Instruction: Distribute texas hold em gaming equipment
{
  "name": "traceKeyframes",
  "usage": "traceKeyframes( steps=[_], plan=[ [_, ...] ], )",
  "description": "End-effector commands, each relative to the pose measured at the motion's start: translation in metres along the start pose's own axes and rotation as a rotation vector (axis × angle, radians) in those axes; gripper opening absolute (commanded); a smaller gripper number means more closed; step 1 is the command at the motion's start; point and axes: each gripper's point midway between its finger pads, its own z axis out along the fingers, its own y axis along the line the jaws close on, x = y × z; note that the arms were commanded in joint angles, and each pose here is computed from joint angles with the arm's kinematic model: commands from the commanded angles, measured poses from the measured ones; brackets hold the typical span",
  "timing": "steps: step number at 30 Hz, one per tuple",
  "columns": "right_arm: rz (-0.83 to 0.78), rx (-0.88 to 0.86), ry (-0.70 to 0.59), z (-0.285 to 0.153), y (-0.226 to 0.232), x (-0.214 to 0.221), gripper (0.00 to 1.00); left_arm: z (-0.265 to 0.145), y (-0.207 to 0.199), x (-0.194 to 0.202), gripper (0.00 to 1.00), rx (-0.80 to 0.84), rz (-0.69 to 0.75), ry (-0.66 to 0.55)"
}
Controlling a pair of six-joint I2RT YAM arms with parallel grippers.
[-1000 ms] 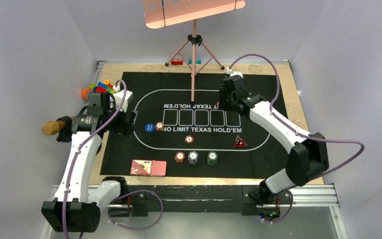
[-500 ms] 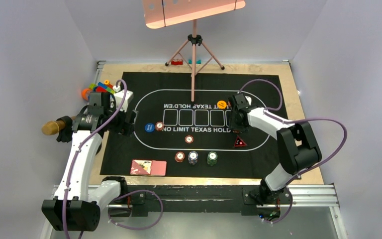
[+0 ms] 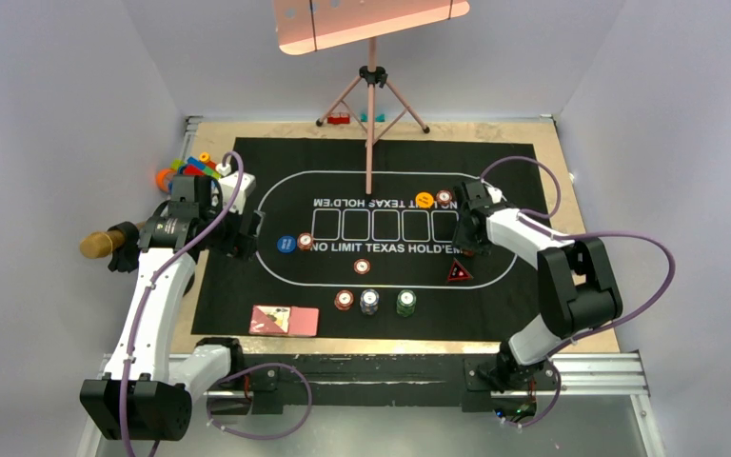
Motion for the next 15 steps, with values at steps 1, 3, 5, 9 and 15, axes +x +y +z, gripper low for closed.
traceKeyframes(
  steps=[1,3,5,9,15],
  plan=[
    [0.034,0.01,-0.017,0.001,-0.002,0.0,0.26,-0.006,0.003,-0.012,1.0,-0.005,0.018,-0.044],
    [0.036,0.012,-0.009,0.002,-0.003,0.003,0.32,-0.007,0.003,-0.012,1.0,-0.005,0.019,-0.046],
    [0.039,0.005,-0.009,-0.001,-0.002,0.002,0.38,-0.007,0.002,-0.012,1.0,-0.003,0.019,-0.047],
    [0.041,-0.002,-0.017,-0.01,0.0,-0.006,0.58,-0.007,0.002,-0.013,1.0,-0.001,0.021,-0.049],
    [0.033,-0.032,-0.054,-0.027,0.006,-0.024,0.78,-0.007,0.002,-0.013,1.0,0.002,0.024,-0.05]
  ],
)
